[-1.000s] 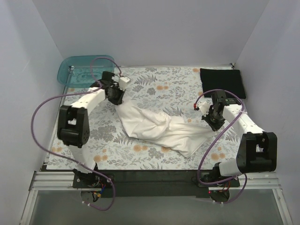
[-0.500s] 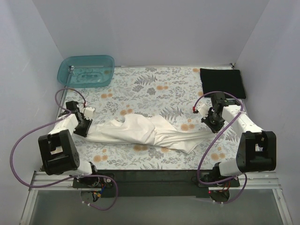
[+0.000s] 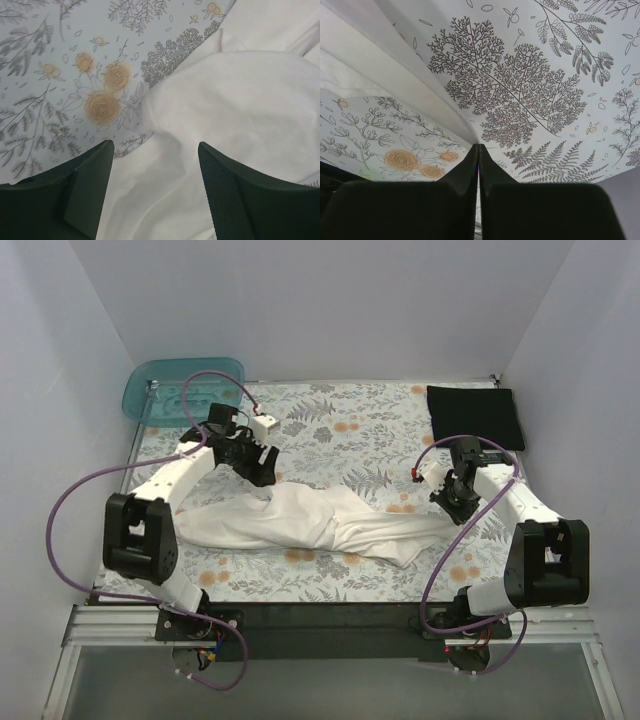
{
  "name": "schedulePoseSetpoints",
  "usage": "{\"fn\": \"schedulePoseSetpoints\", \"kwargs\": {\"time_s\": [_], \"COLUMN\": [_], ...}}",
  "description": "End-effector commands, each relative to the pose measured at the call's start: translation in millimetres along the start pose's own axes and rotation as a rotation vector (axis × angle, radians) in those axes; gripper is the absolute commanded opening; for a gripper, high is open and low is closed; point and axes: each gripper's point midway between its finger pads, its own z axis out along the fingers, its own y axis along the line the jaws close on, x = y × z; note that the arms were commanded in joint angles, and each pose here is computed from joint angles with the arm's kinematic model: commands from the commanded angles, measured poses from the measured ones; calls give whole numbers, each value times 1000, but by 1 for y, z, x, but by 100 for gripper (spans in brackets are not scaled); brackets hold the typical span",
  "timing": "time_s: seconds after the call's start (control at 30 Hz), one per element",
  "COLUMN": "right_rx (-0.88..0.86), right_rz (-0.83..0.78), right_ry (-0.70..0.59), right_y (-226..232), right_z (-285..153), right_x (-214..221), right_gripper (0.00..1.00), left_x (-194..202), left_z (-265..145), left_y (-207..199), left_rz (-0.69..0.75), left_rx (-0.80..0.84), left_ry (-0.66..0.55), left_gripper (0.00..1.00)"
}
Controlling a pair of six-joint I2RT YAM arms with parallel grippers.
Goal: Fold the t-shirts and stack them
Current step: Flatten the tshirt out
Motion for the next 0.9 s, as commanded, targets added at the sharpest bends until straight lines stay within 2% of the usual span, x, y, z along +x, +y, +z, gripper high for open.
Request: {"fn": "schedulePoseSetpoints", "kwargs": {"time_s": [0.0, 0.13, 0.2, 0.3, 0.33, 0.47, 0.5, 0.53, 0.6, 0.63, 0.67, 0.7, 0.73, 0.8, 0.83, 0.87], "right_rx": [-7, -7, -9, -15, -16, 1, 11, 11, 10, 8, 6, 3, -4, -6, -14, -21], "right_rz": [11, 16, 16, 20, 20, 29, 31, 33, 28, 22, 16, 14, 13, 7, 6, 6], "right_ry": [12, 12, 14, 19, 20, 4, -7, -7, -6, -3, -1, 2, 10, 12, 19, 25], "right_y": [0, -3, -4, -6, -7, -16, -20, -21, -21, -20, -19, -18, -14, -12, -9, -7], "right_z": [-5, -5, -5, -3, -3, -7, -10, -10, -10, -9, -8, -7, -5, -4, -1, 1], "right_x": [2, -1, -2, -5, -6, -14, -19, -20, -20, -18, -17, -15, -11, -8, -4, -2], "right_gripper": [1, 1, 1, 1, 1, 1, 1, 1, 1, 1, 1, 1, 1, 1, 1, 1], "left_x": [-13, 19, 27, 22, 13, -60, -79, -79, -84, -52, -33, -25, 36, 85, 140, 161], "left_z": [37, 73, 78, 75, 72, 13, -4, -14, -44, -45, -49, -73, -62, -67, -66, -68], "left_y": [-7, -11, -8, 5, 14, 91, 98, 97, 68, 49, 33, 11, -10, -27, -38, -38], "left_rz": [-60, -66, -52, -65, -74, -148, -100, -75, 71, 182, 262, 368, 459, 557, 624, 644], "left_rx": [33, 71, 69, 55, 38, -124, -131, -118, -44, 12, 47, 33, 116, 122, 133, 110], "left_ry": [11, 164, 195, 186, 155, -109, -168, -173, -209, -146, -127, -149, -44, 38, 148, 204], "left_gripper": [68, 65, 61, 22, 0, 0, 0, 0, 0, 0, 0, 0, 0, 0, 0, 0]}}
